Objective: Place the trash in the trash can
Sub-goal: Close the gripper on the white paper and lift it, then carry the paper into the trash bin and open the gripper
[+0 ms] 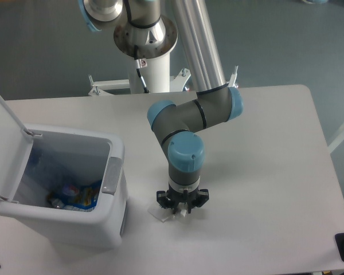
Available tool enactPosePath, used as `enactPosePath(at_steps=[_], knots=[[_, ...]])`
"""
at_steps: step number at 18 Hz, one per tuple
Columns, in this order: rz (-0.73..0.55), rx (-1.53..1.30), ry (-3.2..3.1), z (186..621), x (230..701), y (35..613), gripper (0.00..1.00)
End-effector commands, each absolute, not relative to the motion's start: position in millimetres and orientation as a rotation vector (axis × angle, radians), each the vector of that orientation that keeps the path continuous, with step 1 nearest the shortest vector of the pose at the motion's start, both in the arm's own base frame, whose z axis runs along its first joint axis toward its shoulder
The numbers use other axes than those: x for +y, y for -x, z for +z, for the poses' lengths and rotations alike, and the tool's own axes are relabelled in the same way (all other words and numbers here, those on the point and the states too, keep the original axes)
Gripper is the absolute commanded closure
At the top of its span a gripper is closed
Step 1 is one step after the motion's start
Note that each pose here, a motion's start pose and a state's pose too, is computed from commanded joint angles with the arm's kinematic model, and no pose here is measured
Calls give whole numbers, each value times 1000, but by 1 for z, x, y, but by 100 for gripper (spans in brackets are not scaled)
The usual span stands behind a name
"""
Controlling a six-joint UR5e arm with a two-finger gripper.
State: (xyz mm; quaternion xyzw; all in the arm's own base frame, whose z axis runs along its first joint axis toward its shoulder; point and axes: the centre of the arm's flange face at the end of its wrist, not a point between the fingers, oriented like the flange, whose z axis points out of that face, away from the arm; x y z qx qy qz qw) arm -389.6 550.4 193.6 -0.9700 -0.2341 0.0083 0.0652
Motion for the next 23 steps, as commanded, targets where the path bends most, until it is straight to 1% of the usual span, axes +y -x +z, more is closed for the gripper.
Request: enactPosePath(at_steps=[2,3,4,5,6,8,11,13,14,16,18,20,21,22,23], knots=[[52,-707,2891,216,553,400,100],[73,-710,2862,237,554,406,100],[84,-721,2822,263,552,417,100],[55,-726,2758,293,551,424,100],[25,-722,2674,334,550,431,100],[-8,-744,2537,394,538,450,100],[-64,-789,2325,486,534,450,100],[-85,-784,2252,526,536,436,100],[-110,-759,2230,540,538,425,100],[-152,-679,2230,559,546,377,100],[-187,-601,2272,549,557,322,100],[-209,-535,2323,533,572,282,100],[-191,-509,2346,530,579,268,98],[-173,-477,2372,524,585,255,92],[-164,-423,2395,520,591,240,70]])
